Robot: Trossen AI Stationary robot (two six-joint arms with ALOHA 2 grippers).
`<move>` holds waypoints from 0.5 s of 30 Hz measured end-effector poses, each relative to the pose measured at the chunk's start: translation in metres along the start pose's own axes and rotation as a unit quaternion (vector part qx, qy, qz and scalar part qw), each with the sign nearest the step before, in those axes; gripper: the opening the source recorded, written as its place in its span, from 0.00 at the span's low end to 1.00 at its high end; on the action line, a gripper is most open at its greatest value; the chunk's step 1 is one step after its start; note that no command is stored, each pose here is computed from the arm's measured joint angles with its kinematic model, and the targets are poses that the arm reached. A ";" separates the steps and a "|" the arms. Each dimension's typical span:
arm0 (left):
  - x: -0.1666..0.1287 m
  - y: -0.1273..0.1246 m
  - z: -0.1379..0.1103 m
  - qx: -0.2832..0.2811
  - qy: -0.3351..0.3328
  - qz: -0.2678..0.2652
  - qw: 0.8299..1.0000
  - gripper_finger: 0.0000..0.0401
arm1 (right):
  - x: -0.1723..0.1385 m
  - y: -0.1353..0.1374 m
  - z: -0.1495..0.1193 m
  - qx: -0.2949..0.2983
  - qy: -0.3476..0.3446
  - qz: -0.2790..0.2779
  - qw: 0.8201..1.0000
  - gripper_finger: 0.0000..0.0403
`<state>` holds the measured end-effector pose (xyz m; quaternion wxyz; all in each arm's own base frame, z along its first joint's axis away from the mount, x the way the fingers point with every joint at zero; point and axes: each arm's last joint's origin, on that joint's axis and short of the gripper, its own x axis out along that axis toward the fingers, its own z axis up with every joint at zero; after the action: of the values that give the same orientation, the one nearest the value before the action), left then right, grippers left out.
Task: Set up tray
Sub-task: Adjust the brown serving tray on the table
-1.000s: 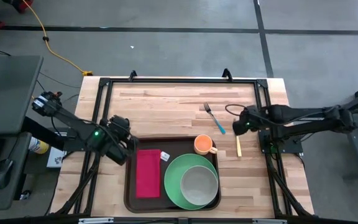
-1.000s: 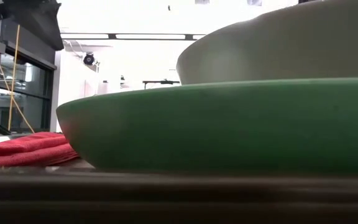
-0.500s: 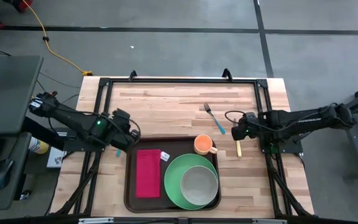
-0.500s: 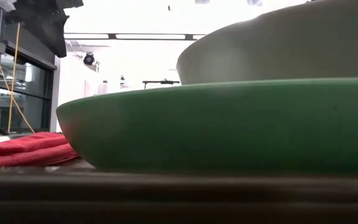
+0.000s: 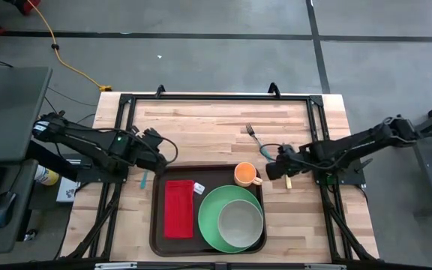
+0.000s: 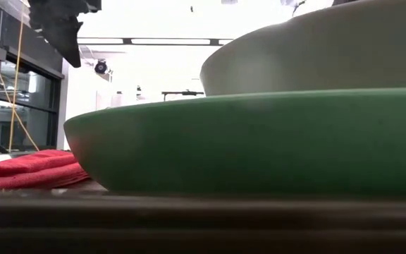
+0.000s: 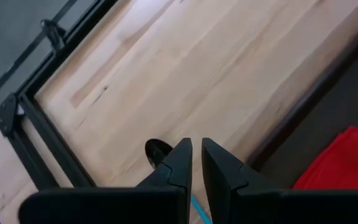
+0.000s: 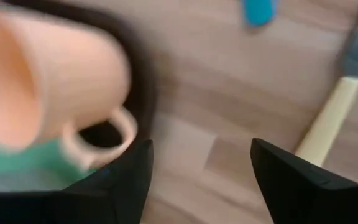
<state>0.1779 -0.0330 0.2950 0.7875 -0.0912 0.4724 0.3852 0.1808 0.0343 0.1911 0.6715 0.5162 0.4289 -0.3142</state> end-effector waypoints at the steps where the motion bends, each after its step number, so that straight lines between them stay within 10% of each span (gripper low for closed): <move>1: 0.000 0.000 0.000 0.005 -0.001 -0.001 1.000 0.17 | -0.002 0.004 -0.003 -0.013 0.006 0.005 1.000 0.59; 15: -0.008 0.011 -0.001 0.037 -0.012 -0.012 0.999 0.17 | 0.008 0.024 -0.063 -0.036 0.043 0.029 0.998 0.41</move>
<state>0.1674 -0.0299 0.3029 0.8007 -0.0627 0.4755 0.3590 0.1890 0.1015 0.1880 0.6792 0.5173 0.4532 -0.2562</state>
